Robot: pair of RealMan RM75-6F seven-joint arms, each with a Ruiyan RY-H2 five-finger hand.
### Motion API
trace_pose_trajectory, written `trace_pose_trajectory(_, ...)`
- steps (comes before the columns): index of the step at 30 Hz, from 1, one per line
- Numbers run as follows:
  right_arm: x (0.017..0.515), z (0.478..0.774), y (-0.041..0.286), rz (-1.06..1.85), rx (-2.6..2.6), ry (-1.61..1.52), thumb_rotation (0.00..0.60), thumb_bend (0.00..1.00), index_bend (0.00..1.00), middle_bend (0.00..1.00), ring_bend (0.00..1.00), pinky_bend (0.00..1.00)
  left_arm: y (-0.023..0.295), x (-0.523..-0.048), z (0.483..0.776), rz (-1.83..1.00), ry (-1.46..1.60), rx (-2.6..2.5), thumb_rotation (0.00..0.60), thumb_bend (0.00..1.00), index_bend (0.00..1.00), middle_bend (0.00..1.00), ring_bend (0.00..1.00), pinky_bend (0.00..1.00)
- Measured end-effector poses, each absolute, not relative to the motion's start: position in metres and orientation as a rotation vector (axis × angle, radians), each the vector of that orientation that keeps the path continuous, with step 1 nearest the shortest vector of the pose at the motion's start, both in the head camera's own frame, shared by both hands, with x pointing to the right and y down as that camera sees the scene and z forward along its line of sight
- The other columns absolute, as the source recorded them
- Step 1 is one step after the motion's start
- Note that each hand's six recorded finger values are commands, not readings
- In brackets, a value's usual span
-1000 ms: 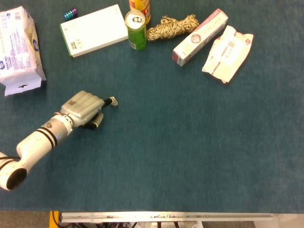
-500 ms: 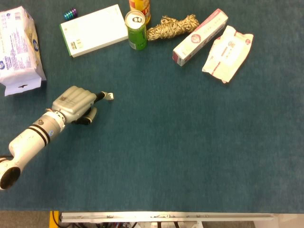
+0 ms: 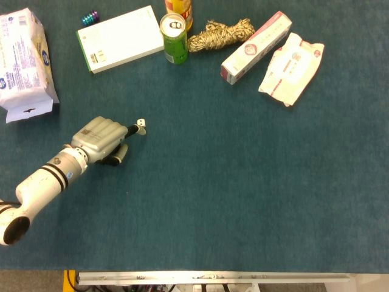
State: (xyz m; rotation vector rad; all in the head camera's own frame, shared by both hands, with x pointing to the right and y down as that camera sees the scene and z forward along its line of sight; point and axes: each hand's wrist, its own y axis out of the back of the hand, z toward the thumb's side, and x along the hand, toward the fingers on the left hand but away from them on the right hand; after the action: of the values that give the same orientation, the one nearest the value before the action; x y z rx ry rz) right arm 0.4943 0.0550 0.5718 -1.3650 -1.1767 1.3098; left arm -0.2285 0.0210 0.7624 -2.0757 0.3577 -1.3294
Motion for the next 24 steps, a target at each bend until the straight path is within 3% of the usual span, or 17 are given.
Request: trace_pose_trajectory(24, 0.501, 0.572, 0.057, 1.318, -1.360, -1.191, 0.600, 0.39, 0.22, 0.28, 0.16, 0.20, -0.002, -0.230, 0.766, -1.349, 0.462, -2.042, 0.600, 0.67, 0.19, 0.97, 0.97, 0.97)
